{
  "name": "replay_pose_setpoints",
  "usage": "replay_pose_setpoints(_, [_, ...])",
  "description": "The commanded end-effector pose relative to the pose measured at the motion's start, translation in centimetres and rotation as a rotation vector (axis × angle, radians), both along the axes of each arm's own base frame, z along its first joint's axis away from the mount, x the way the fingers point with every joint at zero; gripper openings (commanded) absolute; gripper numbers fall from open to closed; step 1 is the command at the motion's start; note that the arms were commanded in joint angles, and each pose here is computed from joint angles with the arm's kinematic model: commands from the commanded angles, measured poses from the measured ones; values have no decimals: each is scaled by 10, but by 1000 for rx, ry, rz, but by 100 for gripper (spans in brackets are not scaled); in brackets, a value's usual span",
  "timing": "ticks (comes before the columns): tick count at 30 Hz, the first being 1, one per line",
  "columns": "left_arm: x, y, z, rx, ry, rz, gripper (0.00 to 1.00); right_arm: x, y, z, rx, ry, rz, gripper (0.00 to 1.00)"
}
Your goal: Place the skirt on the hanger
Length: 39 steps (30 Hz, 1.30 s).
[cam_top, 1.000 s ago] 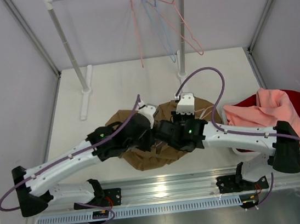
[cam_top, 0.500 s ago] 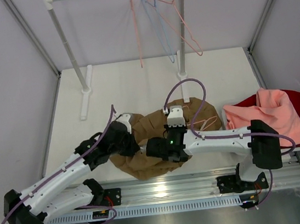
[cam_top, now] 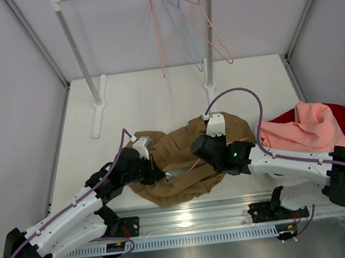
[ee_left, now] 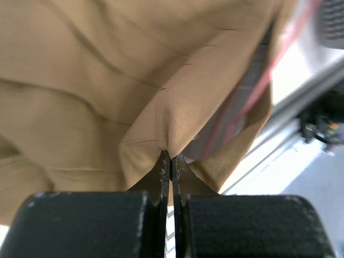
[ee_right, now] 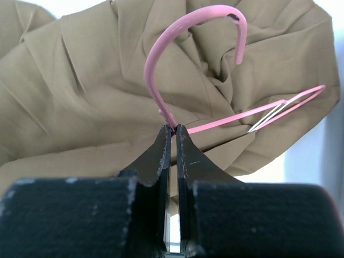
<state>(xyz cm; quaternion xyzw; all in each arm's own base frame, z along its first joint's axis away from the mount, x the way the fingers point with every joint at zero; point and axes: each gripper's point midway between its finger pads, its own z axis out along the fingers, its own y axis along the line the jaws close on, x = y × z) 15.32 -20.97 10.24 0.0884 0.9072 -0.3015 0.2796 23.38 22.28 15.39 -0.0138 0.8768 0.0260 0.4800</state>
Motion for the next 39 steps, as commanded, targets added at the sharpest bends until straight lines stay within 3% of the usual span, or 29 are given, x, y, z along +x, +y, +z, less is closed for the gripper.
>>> replay_pose_setpoints(1, [-2,-17,26,-137,-93,-93,1,-8,2,-3,4,-3,22,0])
replay_pose_setpoints(10, [-18,-18,12,-189,-56,-120,9,-36,-7,-18,-6,-71,-57,0])
replay_pose_setpoints(11, [-17,-17,12,-186,-53,-111,16,-41,-7,-21,-15,-73,-55,0])
replay_pose_setpoints(16, [-18,-12,4,-154,-12,-67,24,-45,-6,-32,-23,-83,-75,0])
replay_pose_setpoints(23, [-26,-14,16,-114,-20,-78,45,-47,-5,-27,-15,-105,-98,0])
replay_pose_setpoints(28, [-28,-16,38,-46,-48,-57,52,-46,-3,-29,-5,-103,-122,0])
replay_pose_setpoints(33, [-48,-18,40,-8,19,-50,56,-44,1,-30,-14,-109,-132,0])
replay_pose_setpoints(35, [-56,-21,37,9,32,-46,68,-43,2,-29,-13,-112,-135,0])
replay_pose_setpoints(39, [-68,-40,37,-20,48,-74,69,-41,3,-30,-21,-106,-138,0])
